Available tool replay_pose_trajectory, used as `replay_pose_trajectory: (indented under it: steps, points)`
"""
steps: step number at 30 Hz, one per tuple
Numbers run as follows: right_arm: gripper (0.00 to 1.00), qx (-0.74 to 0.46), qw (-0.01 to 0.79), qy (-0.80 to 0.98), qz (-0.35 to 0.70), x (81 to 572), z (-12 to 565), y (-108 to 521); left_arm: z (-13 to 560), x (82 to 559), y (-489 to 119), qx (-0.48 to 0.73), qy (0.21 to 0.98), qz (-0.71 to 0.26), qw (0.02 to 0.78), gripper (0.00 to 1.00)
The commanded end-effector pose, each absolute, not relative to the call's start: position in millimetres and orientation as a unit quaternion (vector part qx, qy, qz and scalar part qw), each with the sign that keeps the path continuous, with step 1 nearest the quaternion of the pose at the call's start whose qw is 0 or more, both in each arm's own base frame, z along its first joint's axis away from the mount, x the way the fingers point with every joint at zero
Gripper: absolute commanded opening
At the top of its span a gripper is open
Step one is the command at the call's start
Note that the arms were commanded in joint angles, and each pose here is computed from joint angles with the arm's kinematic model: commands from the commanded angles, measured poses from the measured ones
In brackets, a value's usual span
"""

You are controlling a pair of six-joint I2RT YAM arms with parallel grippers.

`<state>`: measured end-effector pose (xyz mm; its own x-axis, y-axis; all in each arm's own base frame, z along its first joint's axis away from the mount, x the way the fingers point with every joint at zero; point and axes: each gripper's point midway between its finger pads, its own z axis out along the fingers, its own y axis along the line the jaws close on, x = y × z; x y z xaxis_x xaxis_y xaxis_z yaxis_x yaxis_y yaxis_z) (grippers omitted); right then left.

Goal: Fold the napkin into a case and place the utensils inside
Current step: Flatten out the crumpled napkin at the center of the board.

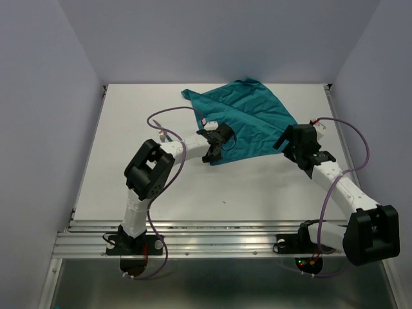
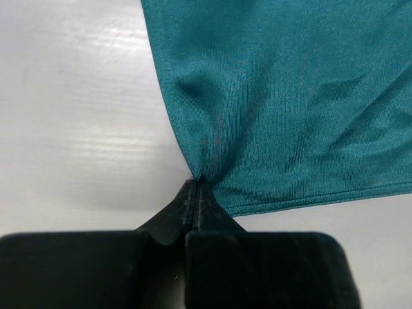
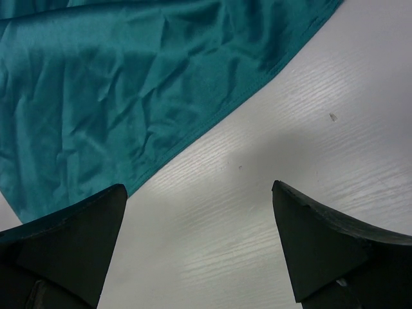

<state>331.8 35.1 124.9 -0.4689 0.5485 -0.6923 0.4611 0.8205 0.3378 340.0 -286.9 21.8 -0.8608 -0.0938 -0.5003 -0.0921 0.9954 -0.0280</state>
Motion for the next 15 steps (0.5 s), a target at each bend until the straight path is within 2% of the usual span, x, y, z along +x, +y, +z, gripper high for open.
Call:
replay_pose_trajectory:
  steps: [1,6,15]
  points:
    - [1.0,0.284,0.435,0.854,0.039,340,126,31,35,319,-259,-0.009,0.967,-0.007,0.255,0.0]
    - [1.0,0.274,0.427,0.861,0.024,340,116,28,41,301,-248,0.016,0.964,-0.051,0.261,0.0]
    - [0.96,0.286,0.436,0.853,0.03,339,105,27,37,287,-218,0.021,0.966,-0.053,0.252,0.0]
